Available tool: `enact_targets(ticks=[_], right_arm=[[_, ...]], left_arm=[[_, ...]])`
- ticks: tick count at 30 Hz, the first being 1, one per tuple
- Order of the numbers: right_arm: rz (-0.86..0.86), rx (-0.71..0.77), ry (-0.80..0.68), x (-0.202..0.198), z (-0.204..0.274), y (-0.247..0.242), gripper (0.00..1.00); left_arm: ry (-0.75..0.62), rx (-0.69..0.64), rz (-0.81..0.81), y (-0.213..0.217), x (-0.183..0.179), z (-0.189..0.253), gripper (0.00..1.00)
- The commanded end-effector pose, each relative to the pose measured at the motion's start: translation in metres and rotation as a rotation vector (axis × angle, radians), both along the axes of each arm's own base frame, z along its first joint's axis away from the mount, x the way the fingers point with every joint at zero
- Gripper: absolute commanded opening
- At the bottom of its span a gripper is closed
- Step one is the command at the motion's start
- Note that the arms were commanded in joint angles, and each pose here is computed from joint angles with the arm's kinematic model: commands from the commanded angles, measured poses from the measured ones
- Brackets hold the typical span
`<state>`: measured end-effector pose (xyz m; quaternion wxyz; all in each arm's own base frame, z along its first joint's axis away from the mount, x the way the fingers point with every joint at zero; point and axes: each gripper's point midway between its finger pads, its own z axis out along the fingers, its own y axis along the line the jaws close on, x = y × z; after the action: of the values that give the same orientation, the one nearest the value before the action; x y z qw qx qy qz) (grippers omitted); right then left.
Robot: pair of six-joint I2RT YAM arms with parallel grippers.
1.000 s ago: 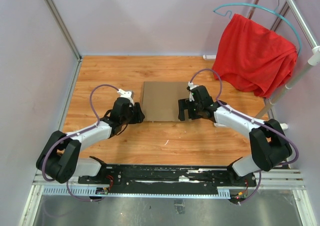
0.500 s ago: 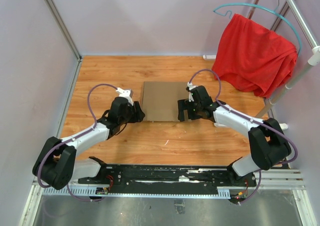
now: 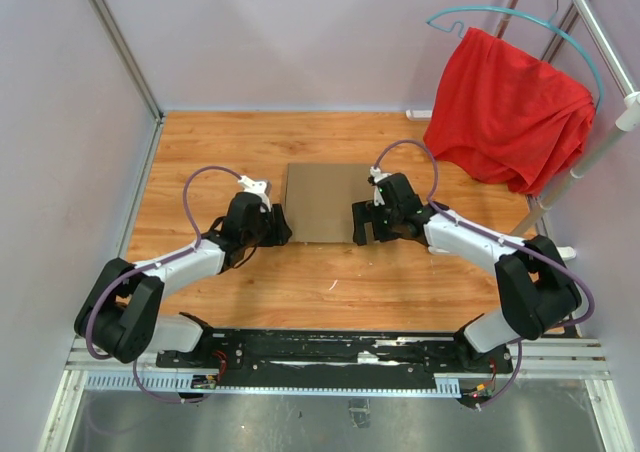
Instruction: Fold the paper box
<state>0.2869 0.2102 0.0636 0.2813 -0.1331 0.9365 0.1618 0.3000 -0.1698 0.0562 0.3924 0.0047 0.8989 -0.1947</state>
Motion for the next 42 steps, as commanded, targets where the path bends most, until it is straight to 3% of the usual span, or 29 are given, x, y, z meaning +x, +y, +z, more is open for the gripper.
enact_targets(ticks=[1,18,42], right_arm=[[0.044,0.027,-0.018,0.001,0.01,0.013,0.98],[0.059,0.059,-0.002,-0.01,0.018,0.018,0.98],[0.052,0.044,0.034,-0.017,0.033,0.013,0.98]], left_arm=[[-0.047,-0.041,-0.045,-0.014,0.008,0.019,0.56],[-0.028,-0.101,-0.127,-0.031,-0.007,0.038,0.53],[0.017,-0.06,-0.138,-0.028,-0.01,0.042,0.52]])
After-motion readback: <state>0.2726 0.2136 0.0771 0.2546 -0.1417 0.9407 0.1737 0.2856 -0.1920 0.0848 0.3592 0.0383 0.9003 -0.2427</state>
